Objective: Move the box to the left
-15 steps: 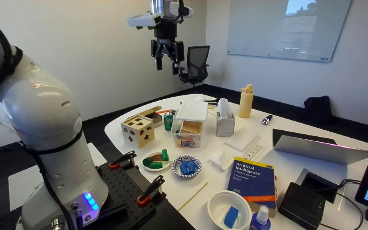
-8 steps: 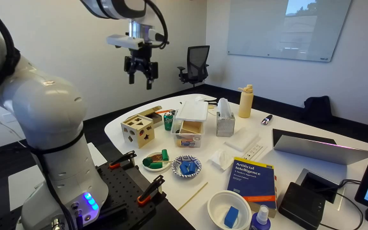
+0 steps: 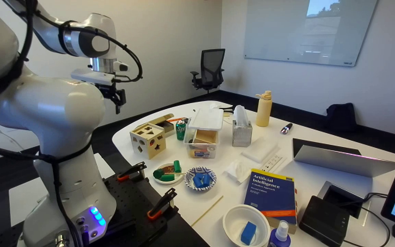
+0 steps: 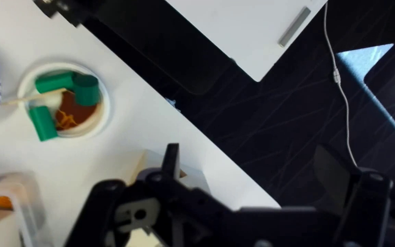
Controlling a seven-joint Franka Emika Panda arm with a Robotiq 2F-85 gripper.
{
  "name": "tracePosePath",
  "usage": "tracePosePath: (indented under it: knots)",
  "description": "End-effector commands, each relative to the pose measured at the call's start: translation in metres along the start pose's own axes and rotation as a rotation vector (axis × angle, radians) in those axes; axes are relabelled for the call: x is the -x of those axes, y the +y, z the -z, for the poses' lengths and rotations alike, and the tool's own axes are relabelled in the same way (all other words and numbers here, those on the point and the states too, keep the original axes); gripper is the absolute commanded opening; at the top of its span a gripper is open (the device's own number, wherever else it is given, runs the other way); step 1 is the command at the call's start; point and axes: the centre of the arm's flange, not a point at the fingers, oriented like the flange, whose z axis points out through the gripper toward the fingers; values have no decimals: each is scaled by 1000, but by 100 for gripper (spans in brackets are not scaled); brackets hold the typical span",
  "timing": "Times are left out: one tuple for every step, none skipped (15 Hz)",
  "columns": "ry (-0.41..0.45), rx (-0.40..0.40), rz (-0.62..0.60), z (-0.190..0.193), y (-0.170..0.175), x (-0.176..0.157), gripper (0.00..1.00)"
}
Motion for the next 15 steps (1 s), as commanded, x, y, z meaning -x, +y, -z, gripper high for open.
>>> tracePosePath:
  knots:
    - [39,6,206,-71,-41,-20,100]
    - [52,16,268,-84,-49,-27,100]
    - [62,21,313,-95,-54,-31,100]
    - [50,19,328,-103,-56,-39,100]
    - [62,29,270,-73,-57,-15,100]
    - [53,26,290,-85,-58,-19,100]
    - [42,22,297,-94,-57,-22,100]
    - [33,18,303,-99,-56,-25,100]
    - [28,16,303,-101,-56,-26,100]
    - [29,15,303,-101,-56,-27,100]
    - [29,15,303,-100,-56,-27,100]
    - [30,15,304,-100,-56,-27,100]
    - [30,15,304,-100,-57,-27,100]
    - [30,15,304,-100,-57,-27,100]
    - [30,15,304,-100,-57,-27,100]
